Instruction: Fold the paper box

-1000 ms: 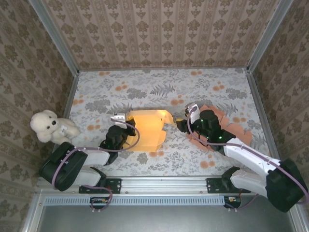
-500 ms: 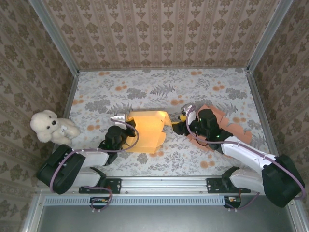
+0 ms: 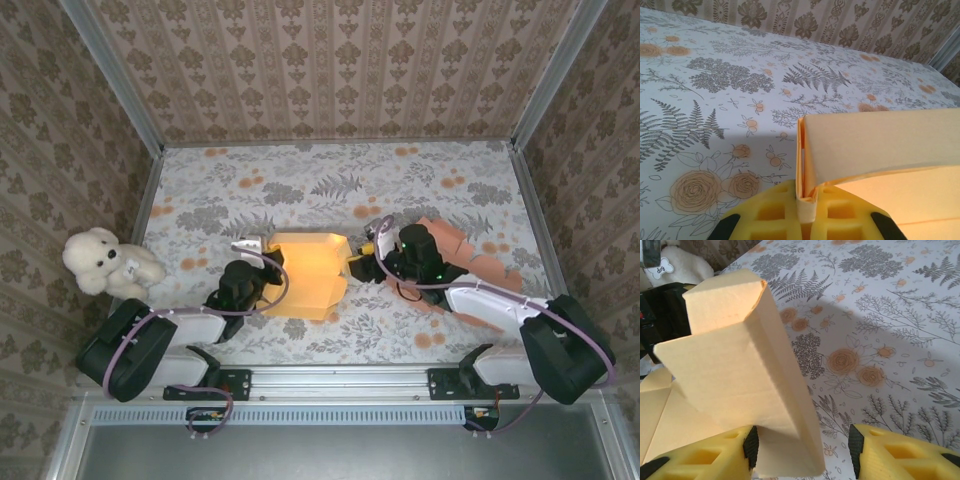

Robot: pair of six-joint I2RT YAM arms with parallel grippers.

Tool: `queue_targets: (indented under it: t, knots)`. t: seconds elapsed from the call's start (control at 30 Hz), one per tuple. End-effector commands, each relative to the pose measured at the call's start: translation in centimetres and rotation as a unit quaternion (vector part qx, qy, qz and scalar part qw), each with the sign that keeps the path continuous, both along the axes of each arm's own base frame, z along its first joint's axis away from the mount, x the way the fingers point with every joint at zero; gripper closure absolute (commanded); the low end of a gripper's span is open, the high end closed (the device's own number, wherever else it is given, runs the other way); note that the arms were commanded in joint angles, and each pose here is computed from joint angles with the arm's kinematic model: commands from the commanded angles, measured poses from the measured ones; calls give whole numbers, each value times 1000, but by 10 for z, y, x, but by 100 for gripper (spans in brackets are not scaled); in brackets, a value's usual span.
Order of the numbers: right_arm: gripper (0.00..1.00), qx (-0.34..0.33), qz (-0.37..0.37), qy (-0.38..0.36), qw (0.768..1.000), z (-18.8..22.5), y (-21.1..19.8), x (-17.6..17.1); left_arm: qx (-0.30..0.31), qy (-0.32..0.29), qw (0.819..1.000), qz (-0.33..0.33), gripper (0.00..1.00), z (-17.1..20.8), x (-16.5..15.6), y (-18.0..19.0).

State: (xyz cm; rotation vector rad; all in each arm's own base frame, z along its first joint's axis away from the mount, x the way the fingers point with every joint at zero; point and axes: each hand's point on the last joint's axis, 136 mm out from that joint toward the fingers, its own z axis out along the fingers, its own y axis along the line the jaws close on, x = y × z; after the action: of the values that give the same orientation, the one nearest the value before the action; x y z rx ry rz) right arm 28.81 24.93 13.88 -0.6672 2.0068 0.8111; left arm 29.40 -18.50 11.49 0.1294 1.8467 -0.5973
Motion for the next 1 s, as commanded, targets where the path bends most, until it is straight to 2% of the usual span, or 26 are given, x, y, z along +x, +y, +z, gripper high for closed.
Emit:
queue_targets:
  t: [0.0,0.27,0.67,0.87,0.97]
  knots:
    - [48,23,15,-8,1000,15,15,4,-18,-17,1000,-19,100,18,2,-17]
    - [54,9,-7,-12,1000,12,26,12,3,-22,1000,0,100,20,3,-23]
    - [56,-55,-145,-32,987,-7,14,51,25,-22,999,-11,100,17,-1,-48]
    - [64,-89,-207,-55,973,-10,5,63,33,-12,999,6,100,13,-3,-53]
    - [73,-117,-249,-67,959,-13,-4,68,37,-2,999,26,100,11,-3,-53]
